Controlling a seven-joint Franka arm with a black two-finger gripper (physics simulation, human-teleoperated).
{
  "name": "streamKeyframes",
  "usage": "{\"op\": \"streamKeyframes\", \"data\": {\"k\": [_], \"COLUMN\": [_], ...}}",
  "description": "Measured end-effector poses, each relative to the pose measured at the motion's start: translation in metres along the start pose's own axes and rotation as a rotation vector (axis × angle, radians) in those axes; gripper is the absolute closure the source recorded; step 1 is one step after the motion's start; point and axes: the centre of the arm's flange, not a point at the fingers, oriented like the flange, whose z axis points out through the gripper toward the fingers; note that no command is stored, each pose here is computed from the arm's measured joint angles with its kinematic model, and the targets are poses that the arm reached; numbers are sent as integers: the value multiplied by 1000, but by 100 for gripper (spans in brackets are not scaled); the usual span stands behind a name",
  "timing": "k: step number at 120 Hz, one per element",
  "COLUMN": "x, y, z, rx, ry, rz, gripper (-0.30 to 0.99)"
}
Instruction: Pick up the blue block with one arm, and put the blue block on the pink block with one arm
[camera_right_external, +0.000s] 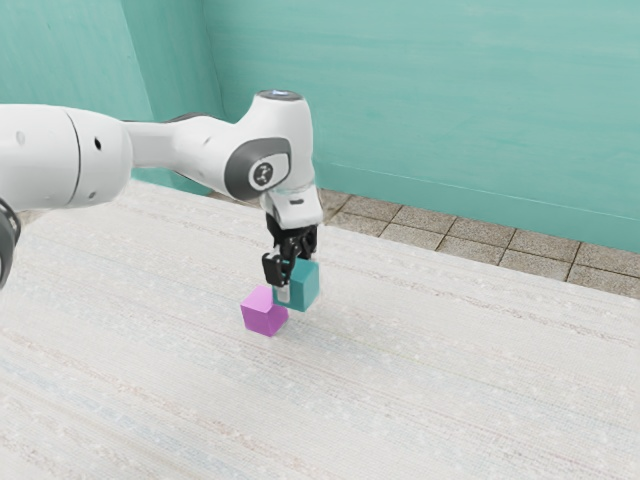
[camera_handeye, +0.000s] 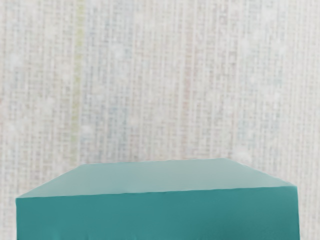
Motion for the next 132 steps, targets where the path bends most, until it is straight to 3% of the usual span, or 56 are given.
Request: {"op": "streamKeyframes", "data": {"k": [20, 62, 79, 132], "x": [-29, -50, -53, -85], "y": [3, -14, -21, -40], "z": [5, 33, 23, 34], "rx": [-19, -24, 3, 11], "ry": [-18, -82, -78, -11], "rz": [-14, 39, 53, 103], "gripper": [31, 32, 31, 31]}}
